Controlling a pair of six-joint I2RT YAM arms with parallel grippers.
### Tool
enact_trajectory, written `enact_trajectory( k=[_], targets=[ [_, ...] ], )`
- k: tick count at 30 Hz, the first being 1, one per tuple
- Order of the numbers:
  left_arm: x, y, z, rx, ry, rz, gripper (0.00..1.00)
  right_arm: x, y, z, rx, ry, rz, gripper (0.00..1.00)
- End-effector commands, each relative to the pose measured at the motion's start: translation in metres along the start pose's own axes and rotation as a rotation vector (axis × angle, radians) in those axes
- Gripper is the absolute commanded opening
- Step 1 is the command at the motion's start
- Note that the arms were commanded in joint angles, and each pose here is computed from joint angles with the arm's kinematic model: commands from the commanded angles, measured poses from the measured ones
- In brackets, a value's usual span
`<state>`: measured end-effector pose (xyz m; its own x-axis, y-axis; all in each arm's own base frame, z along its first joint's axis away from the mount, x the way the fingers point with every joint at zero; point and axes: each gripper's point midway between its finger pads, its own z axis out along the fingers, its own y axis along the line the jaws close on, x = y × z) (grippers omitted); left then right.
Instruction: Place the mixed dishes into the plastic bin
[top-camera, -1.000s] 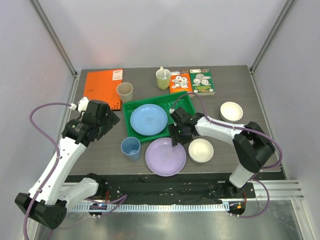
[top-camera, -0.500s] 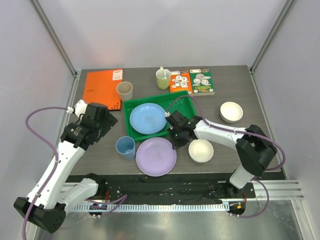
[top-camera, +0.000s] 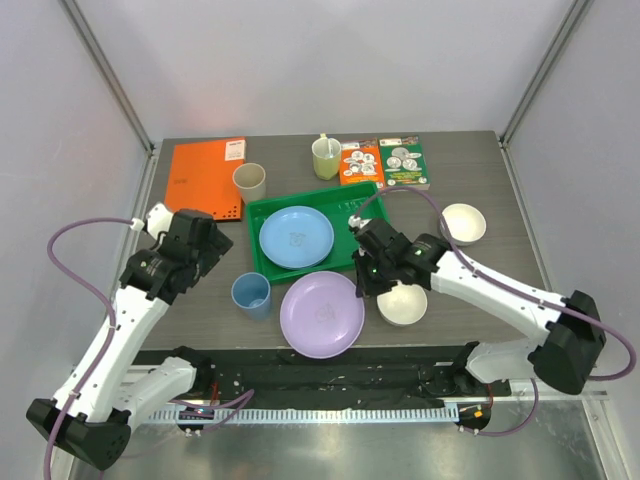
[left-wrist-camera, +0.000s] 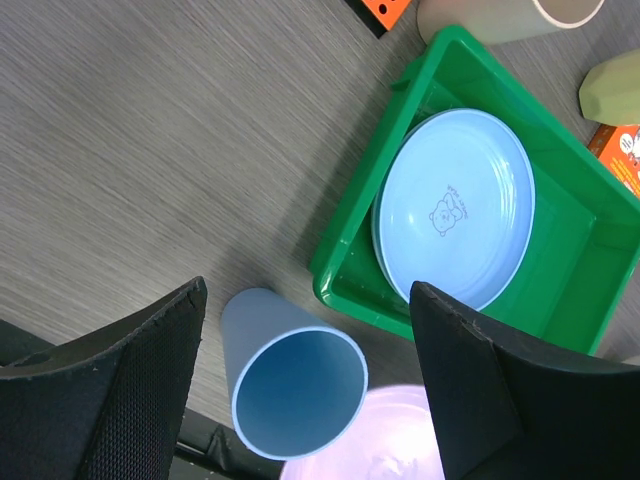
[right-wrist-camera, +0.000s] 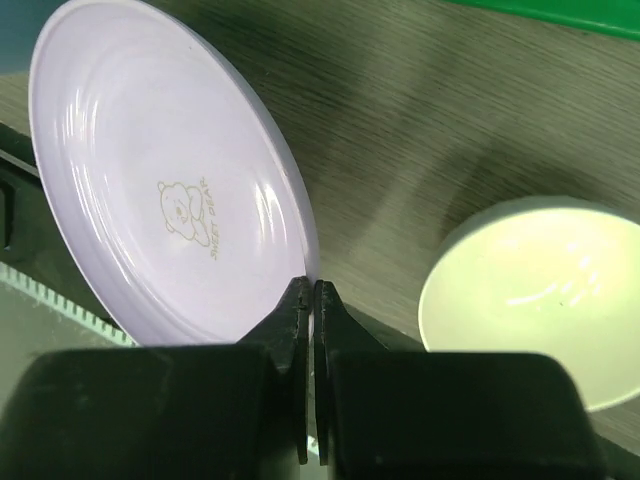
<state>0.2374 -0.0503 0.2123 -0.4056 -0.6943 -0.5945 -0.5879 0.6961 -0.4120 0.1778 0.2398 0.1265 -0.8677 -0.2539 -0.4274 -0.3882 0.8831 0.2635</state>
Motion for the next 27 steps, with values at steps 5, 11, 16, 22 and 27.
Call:
enact_trajectory(
  k=[5, 11, 16, 22, 27],
  targets=[
    [-0.006, 0.007, 0.001, -0.014, -0.047, -0.043, 0.82, -0.064, 0.021, -0.063, -0.037, -0.232, -0.014, 0.01],
    [0.007, 0.004, 0.007, -0.002, 0.004, -0.049, 0.82, -0.119, 0.018, -0.058, 0.012, -0.28, -0.022, 0.01],
    [0.018, -0.005, 0.009, 0.034, 0.056, -0.066, 0.82, -0.167, 0.0, -0.04, 0.021, -0.321, 0.033, 0.01],
    [0.022, -0.001, 0.014, 0.021, 0.063, -0.047, 0.82, -0.212, -0.028, 0.006, 0.015, -0.306, 0.122, 0.01],
    [0.024, 0.0, 0.017, 0.01, 0.067, -0.03, 0.82, -0.229, -0.024, 0.048, 0.004, -0.268, 0.186, 0.01]
  ],
)
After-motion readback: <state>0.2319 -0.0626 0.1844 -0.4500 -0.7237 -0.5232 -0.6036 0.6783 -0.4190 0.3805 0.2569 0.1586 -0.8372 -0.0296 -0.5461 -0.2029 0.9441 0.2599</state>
